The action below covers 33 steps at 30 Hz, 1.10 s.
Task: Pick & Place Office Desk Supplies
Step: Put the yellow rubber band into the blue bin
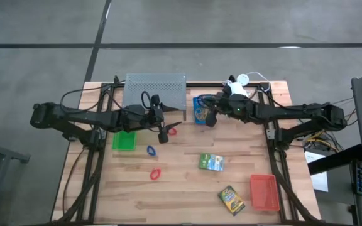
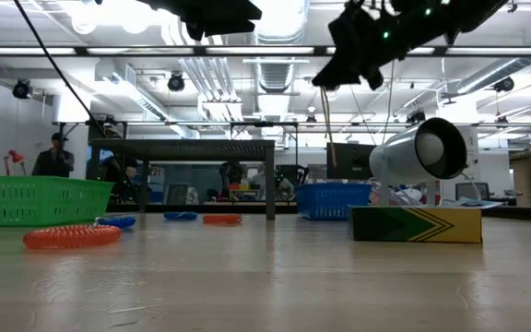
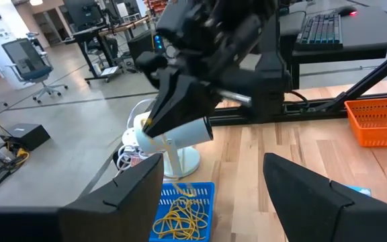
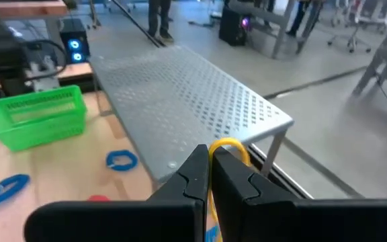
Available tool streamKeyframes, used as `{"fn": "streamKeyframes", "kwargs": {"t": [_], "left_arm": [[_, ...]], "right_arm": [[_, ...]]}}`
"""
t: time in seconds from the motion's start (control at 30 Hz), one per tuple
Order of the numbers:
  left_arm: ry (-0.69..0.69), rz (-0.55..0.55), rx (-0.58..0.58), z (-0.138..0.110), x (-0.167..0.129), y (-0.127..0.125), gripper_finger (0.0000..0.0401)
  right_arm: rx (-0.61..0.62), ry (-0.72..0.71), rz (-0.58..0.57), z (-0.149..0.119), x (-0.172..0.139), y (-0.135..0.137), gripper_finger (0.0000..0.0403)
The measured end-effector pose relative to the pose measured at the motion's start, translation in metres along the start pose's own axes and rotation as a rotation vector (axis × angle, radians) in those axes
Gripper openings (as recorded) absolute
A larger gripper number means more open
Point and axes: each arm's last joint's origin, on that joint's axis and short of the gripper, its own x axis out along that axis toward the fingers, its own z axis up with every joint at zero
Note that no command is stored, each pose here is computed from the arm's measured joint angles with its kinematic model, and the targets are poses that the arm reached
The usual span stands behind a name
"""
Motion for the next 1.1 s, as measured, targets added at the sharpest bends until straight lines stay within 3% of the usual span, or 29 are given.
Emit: {"fn": "streamKeyframes", "kwargs": {"t": [0.3,0.5,0.7,1.1], "left_arm": [[0.001,0.000,0.000,0.000,0.000,0.000,0.0255],[0.002,0.000,0.000,0.000,0.000,0.000,0.0255],[0.002,0.000,0.000,0.000,0.000,0.000,0.0255],[0.000,0.000,-0.001,0.000,0.000,0.000,0.0248]], "right_arm": [[0.078,0.082,-0.084,-0.015,0.021,-0.022,0.0008],[0.156,0.178,-0.010,-0.029,0.034,-0.032,0.0008],[0.220,0.305,-0.063,-0.046,0.041,-0.042,0.0008],[0.188,0.452,0.054,-0.063,0.045,-0.043,0.0008]]}}
